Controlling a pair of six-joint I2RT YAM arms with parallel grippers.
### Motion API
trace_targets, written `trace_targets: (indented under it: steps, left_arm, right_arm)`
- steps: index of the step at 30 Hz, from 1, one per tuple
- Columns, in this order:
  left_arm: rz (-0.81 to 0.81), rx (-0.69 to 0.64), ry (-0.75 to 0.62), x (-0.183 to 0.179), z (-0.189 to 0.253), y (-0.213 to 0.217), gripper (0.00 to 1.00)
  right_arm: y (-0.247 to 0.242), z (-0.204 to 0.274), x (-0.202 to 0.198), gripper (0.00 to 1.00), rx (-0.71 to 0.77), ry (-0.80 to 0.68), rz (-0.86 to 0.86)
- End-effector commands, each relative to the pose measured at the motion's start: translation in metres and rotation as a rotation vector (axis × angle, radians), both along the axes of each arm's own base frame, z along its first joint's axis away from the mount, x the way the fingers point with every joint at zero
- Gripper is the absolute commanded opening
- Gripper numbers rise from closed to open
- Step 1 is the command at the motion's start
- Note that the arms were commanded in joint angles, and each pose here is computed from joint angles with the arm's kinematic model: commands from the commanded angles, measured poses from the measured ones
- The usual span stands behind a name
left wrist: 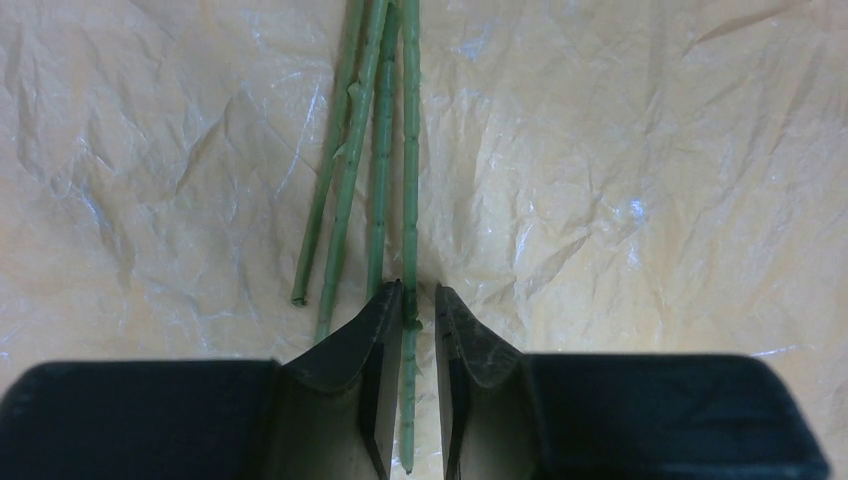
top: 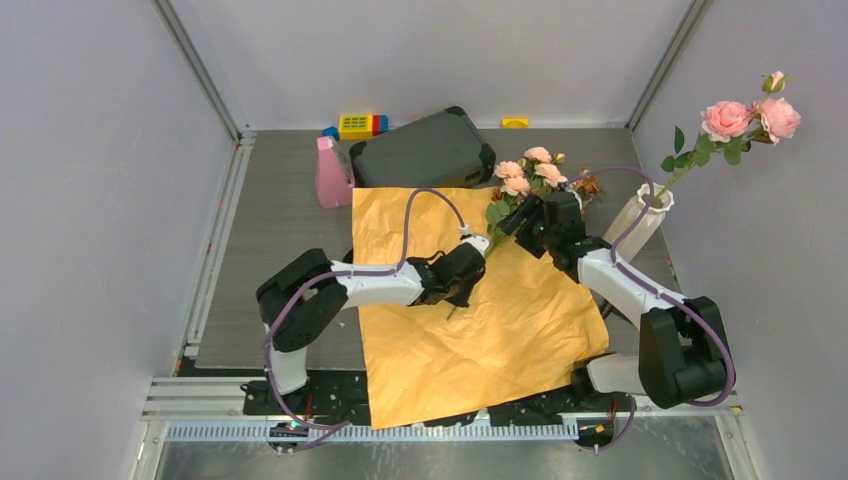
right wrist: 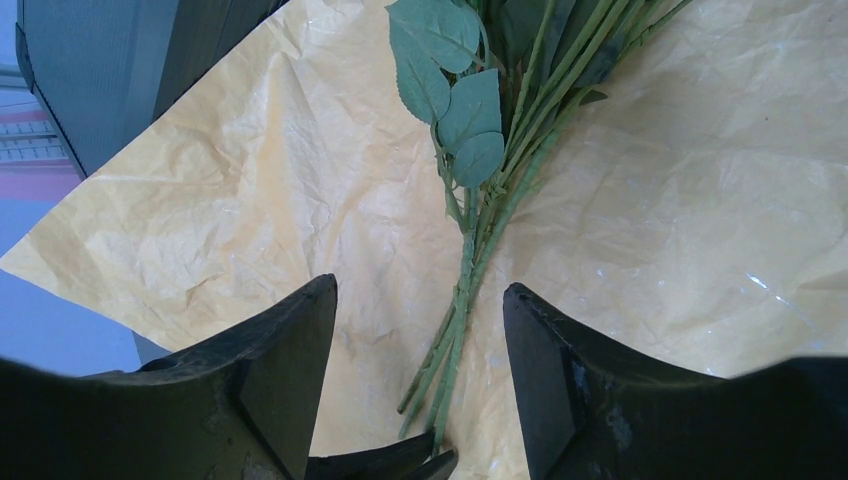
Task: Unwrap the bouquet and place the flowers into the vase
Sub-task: Pick up the fake flower from the wrapping paper.
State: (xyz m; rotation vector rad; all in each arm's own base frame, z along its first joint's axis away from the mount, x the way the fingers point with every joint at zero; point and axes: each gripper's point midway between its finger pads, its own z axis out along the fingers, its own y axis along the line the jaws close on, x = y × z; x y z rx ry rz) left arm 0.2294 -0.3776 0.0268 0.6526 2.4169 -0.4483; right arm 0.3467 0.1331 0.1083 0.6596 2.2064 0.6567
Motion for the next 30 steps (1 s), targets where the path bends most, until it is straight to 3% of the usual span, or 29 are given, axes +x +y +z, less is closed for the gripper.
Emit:
trace_targets:
  steps: [1, 8, 12, 15, 22, 27, 30]
  left_arm:
    - [0.008, 0.06, -0.023, 0.006, -0.004, 0.002, 0.21]
    - [0.009, 0.141, -0.039, 0.006, -0.012, 0.01, 0.19]
    - [0.007, 0.152, -0.035, 0.002, -0.013, 0.009, 0.01]
    - [0.02, 0.132, -0.032, 0.001, -0.008, 0.007, 0.0]
    - [0.06, -0.062, -0.016, -0.004, 0.028, -0.008, 0.0]
    - [0.124, -0.377, 0.057, -0.001, 0.066, -0.022, 0.0]
    - [0.125, -0.483, 0.067, 0.001, 0.086, -0.023, 0.0]
  right_arm:
    - [-0.002, 0.012, 0.003, 0.67, -0.003, -0.044, 0.002]
    - [-0.002, 0.01, 0.004, 0.67, 0.005, -0.038, 0.001]
    - [-0.003, 0.008, 0.004, 0.67, 0.006, -0.035, 0.001]
    - [-0.003, 0.009, 0.004, 0.67, 0.011, -0.035, -0.001]
    - [-0.006, 0.029, 0.002, 0.67, 0.028, -0.077, -0.006]
    - [-0.008, 0.047, -0.001, 0.67, 0.048, -0.112, -0.011]
    - [-0.009, 0.061, -0.003, 0.69, 0.059, -0.145, -0.014]
